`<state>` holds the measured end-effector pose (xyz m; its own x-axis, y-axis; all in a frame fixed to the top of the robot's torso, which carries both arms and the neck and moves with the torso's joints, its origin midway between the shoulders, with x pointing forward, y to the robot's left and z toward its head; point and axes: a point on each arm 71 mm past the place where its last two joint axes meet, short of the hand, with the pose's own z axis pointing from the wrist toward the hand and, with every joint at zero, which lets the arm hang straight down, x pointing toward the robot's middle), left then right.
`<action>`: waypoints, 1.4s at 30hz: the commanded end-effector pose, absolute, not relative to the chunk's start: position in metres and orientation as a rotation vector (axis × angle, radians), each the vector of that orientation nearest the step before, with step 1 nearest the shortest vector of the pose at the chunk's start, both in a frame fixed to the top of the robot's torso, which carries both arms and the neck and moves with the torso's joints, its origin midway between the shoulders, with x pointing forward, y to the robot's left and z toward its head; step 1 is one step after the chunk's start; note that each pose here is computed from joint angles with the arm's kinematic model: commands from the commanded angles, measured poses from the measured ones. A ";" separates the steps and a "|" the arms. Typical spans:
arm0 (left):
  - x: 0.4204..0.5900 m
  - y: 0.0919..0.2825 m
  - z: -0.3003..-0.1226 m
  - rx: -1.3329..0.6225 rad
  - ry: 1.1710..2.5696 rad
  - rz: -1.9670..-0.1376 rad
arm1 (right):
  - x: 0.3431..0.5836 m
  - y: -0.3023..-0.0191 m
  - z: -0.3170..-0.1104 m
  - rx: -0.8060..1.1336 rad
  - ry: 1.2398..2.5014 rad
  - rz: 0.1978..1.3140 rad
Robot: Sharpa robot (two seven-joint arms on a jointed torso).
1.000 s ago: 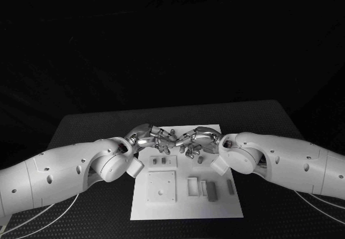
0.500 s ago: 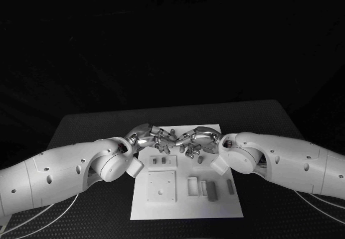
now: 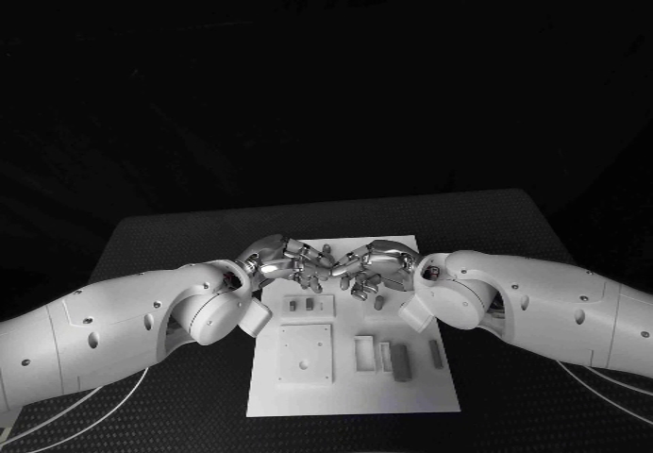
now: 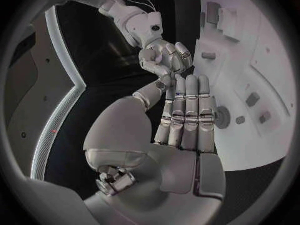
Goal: Assemble the parts on the task board
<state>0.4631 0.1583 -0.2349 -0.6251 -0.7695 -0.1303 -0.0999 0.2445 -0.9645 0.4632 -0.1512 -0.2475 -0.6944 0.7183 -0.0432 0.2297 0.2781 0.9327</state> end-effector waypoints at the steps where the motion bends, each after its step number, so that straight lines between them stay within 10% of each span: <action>1: 0.462 0.157 -0.236 -0.787 1.922 -1.412 | 0.463 -0.150 -0.246 0.848 2.081 1.432; 42: 0.464 0.162 -0.234 -0.629 1.904 -1.317 | 0.477 -0.179 -0.250 0.939 2.003 1.359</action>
<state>0.4641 0.1629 -0.2362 -0.6167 -0.7658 -0.1823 -0.0779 0.2898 -0.9539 0.4748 -0.1765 -0.2514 -0.6297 0.7759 -0.0374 0.2657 0.2604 0.9282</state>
